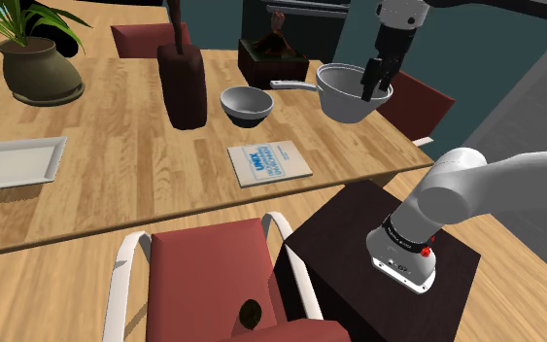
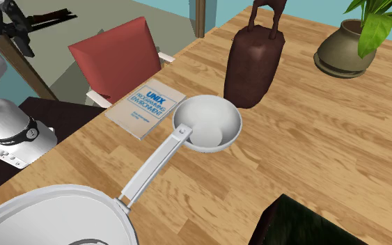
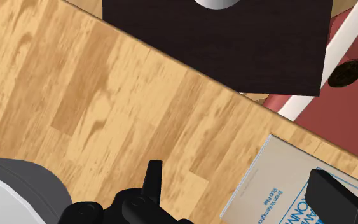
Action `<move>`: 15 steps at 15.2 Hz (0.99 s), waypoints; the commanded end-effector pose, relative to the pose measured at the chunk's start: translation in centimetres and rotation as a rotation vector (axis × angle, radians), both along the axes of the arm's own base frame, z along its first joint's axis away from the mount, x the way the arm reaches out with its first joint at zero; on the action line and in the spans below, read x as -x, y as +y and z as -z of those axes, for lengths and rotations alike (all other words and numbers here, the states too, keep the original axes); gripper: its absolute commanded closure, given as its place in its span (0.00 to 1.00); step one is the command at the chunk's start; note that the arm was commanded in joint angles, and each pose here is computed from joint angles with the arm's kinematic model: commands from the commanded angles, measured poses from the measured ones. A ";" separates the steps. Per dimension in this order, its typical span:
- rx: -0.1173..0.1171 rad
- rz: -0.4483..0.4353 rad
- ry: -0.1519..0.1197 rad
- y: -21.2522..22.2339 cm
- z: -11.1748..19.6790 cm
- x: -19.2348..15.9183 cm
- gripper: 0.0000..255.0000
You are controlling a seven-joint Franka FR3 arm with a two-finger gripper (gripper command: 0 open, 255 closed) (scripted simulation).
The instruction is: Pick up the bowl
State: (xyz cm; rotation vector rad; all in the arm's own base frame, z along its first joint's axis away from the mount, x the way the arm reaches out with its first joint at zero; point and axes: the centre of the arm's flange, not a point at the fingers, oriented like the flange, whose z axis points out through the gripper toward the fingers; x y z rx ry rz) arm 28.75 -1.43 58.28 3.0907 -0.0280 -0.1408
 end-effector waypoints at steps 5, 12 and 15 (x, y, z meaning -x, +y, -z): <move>-0.004 0.004 0.005 0.0 1.6 -5.1 0.00; -0.011 0.010 0.015 -0.2 4.4 -14.1 0.00; -0.014 0.012 0.018 -0.2 5.6 -17.9 0.00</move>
